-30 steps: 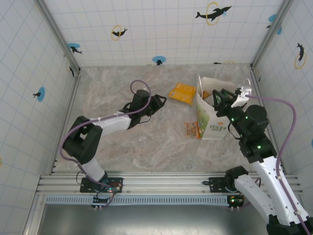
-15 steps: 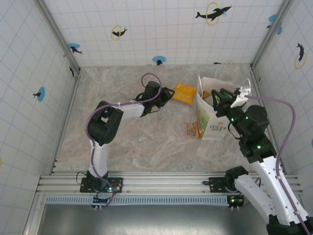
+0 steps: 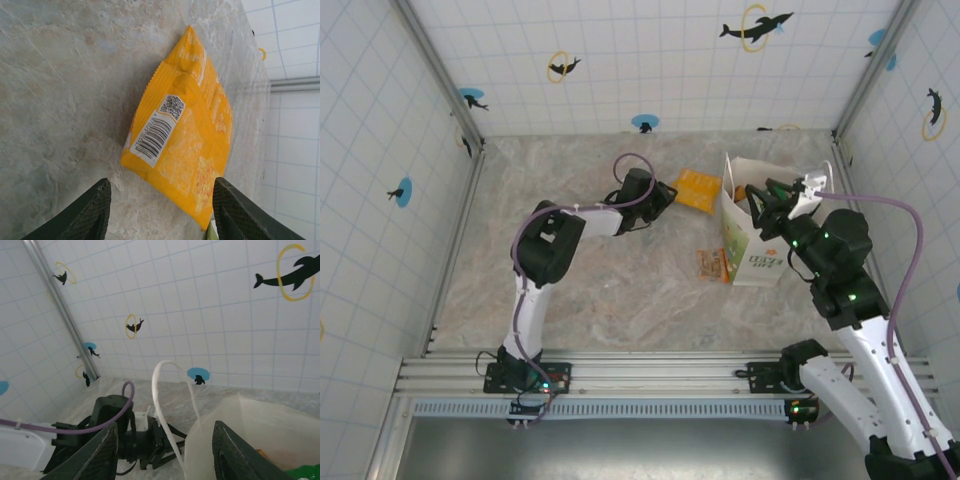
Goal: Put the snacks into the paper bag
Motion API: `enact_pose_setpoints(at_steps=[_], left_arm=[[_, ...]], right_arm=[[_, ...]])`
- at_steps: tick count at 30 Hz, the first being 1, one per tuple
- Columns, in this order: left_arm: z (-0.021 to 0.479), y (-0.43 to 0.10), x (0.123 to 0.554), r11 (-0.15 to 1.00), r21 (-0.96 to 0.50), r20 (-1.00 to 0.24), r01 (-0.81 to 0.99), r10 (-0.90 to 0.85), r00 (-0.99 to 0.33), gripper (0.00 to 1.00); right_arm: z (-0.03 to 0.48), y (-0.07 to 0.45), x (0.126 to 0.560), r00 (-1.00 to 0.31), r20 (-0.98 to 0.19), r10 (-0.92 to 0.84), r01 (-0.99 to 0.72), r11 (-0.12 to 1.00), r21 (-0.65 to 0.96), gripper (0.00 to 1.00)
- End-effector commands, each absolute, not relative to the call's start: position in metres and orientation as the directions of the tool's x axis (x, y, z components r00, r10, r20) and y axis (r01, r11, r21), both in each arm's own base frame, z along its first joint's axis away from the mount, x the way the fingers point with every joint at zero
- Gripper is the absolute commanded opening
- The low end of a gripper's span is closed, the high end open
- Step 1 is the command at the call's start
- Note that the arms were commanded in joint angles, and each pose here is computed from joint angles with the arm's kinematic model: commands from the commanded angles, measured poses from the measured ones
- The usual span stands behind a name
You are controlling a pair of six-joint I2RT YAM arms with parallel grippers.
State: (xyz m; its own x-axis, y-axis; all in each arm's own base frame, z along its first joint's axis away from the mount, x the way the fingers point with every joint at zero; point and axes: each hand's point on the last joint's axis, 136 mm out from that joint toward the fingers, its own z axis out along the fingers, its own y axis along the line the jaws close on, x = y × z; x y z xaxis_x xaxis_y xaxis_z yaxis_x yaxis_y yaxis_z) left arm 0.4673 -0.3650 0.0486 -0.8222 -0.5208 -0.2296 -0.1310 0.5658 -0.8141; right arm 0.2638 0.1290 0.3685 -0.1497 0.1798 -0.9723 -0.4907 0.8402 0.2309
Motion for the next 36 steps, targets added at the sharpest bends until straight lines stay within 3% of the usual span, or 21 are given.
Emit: enact_pose_setpoints(at_steps=[1, 9, 17, 23, 29, 34, 36], left_arm=[[0.042, -0.361, 0.481, 0.552, -0.818, -0.218, -0.161, -0.556, -0.802, 0.55], [0.031, -0.368, 0.495, 0.5, -0.847, -0.171, -0.182, -0.58, -0.796, 0.53], [-0.001, -0.379, 0.499, 0.45, -0.861, -0.091, -0.235, -0.592, -0.801, 0.47], [-0.002, -0.382, 0.501, 0.419, -0.876, -0.073, -0.238, -0.602, -0.795, 0.41], [0.003, -0.389, 0.501, 0.382, -0.894, -0.046, -0.233, -0.597, -0.801, 0.28], [0.015, -0.389, 0.504, 0.396, -0.897, -0.087, -0.198, -0.597, -0.797, 0.01], [0.022, -0.388, 0.505, 0.406, -0.896, -0.11, -0.181, -0.597, -0.795, 0.0]], right_arm=[[0.383, 0.144, 0.254, -0.152, -0.976, 0.159, -0.582, 0.783, 0.218, 0.52], [0.369, 0.178, 0.234, -0.327, -0.943, 0.066, -0.722, 0.627, 0.294, 0.51], [0.351, 0.188, 0.227, -0.465, -0.885, -0.003, -0.72, 0.584, 0.376, 0.49], [0.336, 0.186, 0.229, -0.566, -0.823, -0.058, -0.667, 0.618, 0.415, 0.48], [0.332, 0.183, 0.233, -0.58, -0.812, -0.063, -0.648, 0.64, 0.413, 0.48], [0.337, 0.183, 0.233, -0.56, -0.827, -0.048, -0.654, 0.639, 0.406, 0.48], [0.337, 0.183, 0.233, -0.564, -0.825, -0.047, -0.652, 0.639, 0.409, 0.48]])
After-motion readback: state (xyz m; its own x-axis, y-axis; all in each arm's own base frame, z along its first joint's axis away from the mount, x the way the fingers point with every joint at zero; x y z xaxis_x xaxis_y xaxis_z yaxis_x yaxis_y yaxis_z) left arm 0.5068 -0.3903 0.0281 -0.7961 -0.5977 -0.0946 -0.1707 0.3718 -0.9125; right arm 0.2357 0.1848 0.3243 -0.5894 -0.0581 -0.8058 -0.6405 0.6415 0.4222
